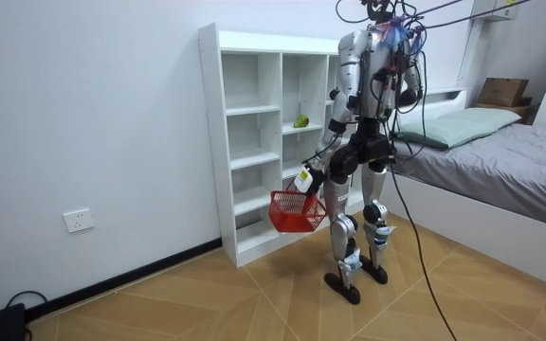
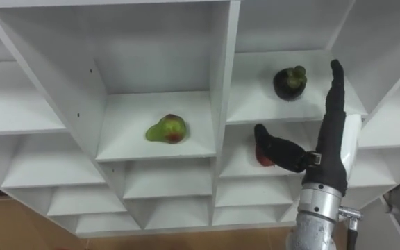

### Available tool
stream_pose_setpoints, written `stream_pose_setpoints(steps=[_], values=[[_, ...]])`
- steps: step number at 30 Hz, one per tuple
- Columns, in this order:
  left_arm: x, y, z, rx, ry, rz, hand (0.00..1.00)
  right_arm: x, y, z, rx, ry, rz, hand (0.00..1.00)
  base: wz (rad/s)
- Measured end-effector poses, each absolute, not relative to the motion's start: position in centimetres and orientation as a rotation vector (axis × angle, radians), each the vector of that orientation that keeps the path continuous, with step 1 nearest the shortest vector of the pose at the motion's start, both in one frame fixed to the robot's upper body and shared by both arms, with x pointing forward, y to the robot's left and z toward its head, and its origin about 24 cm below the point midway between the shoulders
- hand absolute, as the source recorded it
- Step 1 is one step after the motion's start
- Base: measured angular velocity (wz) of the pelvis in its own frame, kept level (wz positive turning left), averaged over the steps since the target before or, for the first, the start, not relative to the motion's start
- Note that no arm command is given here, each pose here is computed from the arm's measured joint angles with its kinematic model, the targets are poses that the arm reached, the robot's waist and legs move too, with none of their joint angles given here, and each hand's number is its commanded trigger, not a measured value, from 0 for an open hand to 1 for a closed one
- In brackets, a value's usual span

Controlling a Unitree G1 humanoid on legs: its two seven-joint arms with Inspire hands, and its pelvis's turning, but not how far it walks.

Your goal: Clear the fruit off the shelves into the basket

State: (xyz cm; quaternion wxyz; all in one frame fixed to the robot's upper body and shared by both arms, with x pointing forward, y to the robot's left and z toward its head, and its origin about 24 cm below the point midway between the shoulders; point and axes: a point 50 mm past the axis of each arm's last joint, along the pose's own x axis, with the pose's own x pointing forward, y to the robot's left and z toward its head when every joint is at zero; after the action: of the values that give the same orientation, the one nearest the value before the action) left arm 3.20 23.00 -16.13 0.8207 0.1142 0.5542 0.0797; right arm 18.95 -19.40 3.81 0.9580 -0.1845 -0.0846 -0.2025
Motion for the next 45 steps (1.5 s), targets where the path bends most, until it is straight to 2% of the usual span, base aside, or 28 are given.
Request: stream_pose_setpoints(steps=[14,30,36,45], values=[[3.7,23.5,-16.0,0.241,1.190,0.156,1.00,20.1,-19.8,4.7,-0.402,-0.209,-0.366,0.00,0.08],[3.8,24.7,-15.8,0.306,1.217,0.146,1.00,23.9,-22.1,6.2,-0.414,-0.222,-0.341,0.00,0.01],[3.8,24.7,-15.8,0.305,1.218,0.147,1.00,24.0,-22.3,5.8,-0.420,-0.201,-0.335,0.00,0.00],[4.1,24.7,-15.7,0.308,1.207,0.145,1.00,24.4,-24.1,5.0,-0.422,-0.120,-0.365,0.00,0.01]])
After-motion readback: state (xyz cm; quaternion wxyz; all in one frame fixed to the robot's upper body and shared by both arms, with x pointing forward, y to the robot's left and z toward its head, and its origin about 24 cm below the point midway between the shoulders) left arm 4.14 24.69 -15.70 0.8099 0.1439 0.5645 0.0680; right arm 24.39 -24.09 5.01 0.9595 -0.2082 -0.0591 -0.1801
